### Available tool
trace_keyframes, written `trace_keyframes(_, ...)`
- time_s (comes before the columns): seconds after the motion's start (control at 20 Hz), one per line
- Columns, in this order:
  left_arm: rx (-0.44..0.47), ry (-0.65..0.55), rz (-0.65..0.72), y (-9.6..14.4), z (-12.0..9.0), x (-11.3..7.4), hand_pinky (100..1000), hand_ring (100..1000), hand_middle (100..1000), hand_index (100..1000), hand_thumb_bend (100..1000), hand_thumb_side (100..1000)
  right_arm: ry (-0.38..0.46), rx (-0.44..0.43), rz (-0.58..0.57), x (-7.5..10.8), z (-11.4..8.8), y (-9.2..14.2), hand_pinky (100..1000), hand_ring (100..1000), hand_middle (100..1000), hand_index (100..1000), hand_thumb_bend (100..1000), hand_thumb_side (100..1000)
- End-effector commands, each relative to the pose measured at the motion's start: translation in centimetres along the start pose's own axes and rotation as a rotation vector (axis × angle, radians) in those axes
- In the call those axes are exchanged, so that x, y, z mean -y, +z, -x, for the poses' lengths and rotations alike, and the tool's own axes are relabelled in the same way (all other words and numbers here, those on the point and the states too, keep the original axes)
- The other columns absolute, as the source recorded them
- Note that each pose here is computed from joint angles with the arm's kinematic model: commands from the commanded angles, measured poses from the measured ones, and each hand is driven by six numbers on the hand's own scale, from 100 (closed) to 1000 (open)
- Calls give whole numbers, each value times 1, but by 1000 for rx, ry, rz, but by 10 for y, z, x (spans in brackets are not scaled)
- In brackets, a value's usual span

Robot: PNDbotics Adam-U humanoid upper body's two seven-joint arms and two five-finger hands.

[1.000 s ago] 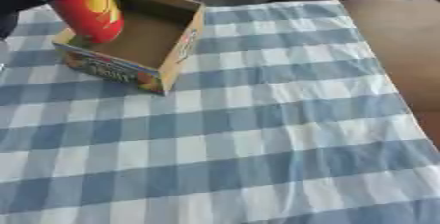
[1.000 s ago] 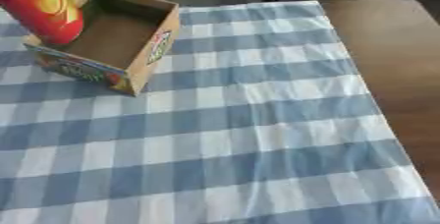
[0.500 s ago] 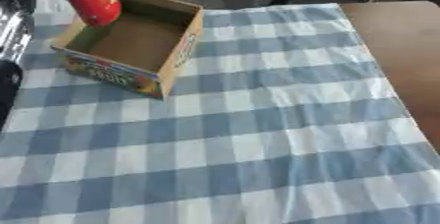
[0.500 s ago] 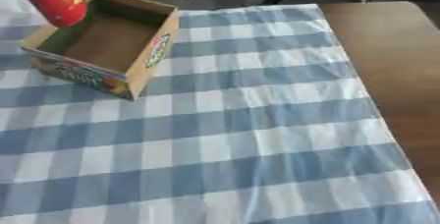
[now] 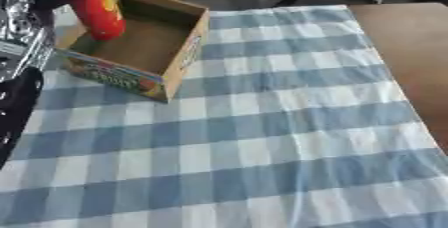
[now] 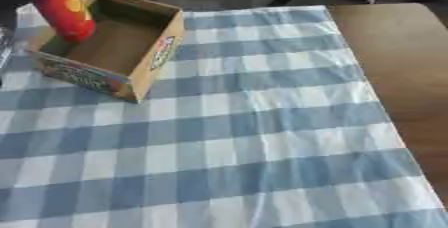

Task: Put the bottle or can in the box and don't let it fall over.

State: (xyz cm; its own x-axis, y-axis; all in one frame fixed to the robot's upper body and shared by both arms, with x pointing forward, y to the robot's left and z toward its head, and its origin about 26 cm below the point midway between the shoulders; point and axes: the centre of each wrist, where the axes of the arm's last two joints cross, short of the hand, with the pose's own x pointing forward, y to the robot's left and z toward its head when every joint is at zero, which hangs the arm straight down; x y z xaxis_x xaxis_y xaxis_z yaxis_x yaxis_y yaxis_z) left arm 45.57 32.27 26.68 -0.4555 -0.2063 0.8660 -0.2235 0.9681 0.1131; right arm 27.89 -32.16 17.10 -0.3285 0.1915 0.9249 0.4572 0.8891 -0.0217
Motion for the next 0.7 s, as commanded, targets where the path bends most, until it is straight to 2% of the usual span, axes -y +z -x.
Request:
trace_keyframes(0.05, 31, -26, -47, -8, -2, -5, 1000, 752, 575, 571, 773, 100, -9, 33, -19, 0, -9, -3, 865, 1000, 901, 783, 100, 865)
trace_keyframes(0.1, 25, -40, -48, -9, 2, -5, 1000, 854, 671, 677, 888, 133, -10, 34, -20, -1, -10, -3, 865, 1000, 900, 783, 100, 865)
trace_keyframes(0.15, 24, -59, -40, -9, 7, -5, 1000, 1000, 805, 817, 1000, 231, -11, 34, -22, -1, -10, -3, 865, 1000, 900, 782, 100, 865)
trace_keyframes(0.2, 27, -81, -25, -9, 10, -6, 1000, 1000, 842, 858, 1000, 352, -10, 34, -22, 0, -9, -3, 865, 1000, 900, 782, 100, 865)
trace_keyframes(0.25, 33, -101, -10, -9, 12, -7, 1000, 1000, 853, 875, 1000, 381, -9, 33, -22, 0, -9, -3, 865, 1000, 900, 782, 100, 866)
trace_keyframes(0.4, 43, -155, 25, -10, 13, -11, 1000, 1000, 841, 865, 1000, 380, -5, 28, -19, 1, -8, -2, 864, 1000, 900, 781, 100, 867)
trace_keyframes(0.7, 74, -209, 18, -8, 4, -17, 1000, 1000, 812, 838, 1000, 266, 7, 20, -13, 4, -6, 0, 864, 1000, 900, 780, 100, 860)
